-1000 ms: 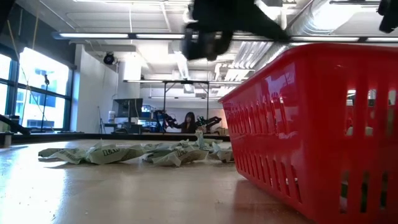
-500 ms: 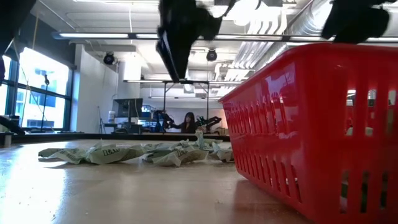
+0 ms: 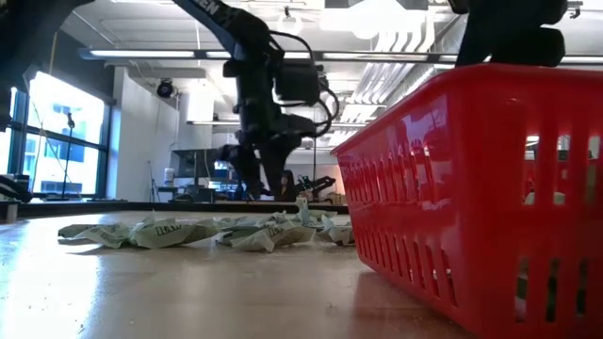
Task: Pick and place items into bin
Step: Put the white stevia packet into the red bin
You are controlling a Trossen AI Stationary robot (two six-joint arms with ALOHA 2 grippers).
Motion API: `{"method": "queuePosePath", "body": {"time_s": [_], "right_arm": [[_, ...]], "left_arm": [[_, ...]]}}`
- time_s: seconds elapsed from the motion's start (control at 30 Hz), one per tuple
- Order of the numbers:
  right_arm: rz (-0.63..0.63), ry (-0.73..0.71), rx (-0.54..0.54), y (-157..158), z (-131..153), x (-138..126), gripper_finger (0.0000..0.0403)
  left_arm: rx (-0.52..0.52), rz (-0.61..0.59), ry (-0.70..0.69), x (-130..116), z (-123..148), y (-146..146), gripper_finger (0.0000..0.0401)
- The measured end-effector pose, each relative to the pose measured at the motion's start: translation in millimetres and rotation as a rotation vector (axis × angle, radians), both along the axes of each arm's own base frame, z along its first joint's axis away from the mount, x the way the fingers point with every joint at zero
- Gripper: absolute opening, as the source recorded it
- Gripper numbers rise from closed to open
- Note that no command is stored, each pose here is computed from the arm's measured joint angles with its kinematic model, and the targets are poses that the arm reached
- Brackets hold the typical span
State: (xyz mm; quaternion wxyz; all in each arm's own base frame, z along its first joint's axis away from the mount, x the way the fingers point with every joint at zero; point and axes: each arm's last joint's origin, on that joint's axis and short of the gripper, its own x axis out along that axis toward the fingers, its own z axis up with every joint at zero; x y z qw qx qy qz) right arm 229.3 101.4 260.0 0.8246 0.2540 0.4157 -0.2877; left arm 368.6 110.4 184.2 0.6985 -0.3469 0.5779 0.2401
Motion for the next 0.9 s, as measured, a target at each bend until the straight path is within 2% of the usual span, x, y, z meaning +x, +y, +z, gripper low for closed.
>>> {"method": "queuePosePath", "body": {"time_s": [0.13,0.2,0.33,0.5,0.7,0.9], "right_arm": [[-0.028,-0.007,-0.017,-5.8,0.2,2.4,0.0291],[-0.030,-0.006,-0.019,-7.1,0.2,2.9,0.0291],[-0.025,-0.001,-0.008,-6.8,0.1,3.0,0.0291],[-0.001,0.005,0.008,-1.6,-0.1,0.8,0.0291],[0.015,0.002,0.007,3.1,0.0,-1.2,0.0291],[0.019,0.002,0.007,4.0,0.0,-1.6,0.0291]], "left_arm": [[-0.012,0.114,-0.137,11.2,-8.3,-3.1,0.0223],[0.024,0.161,-0.182,14.6,-9.8,-0.3,0.0223],[0.063,0.242,-0.175,12.3,-15.9,1.4,0.0223],[0.050,0.242,-0.094,4.6,-23.0,-4.4,0.0223],[0.036,0.246,-0.082,4.5,-31.1,-20.8,0.0223],[0.067,0.220,-0.083,1.0,-40.8,-34.2,0.0212]]}}
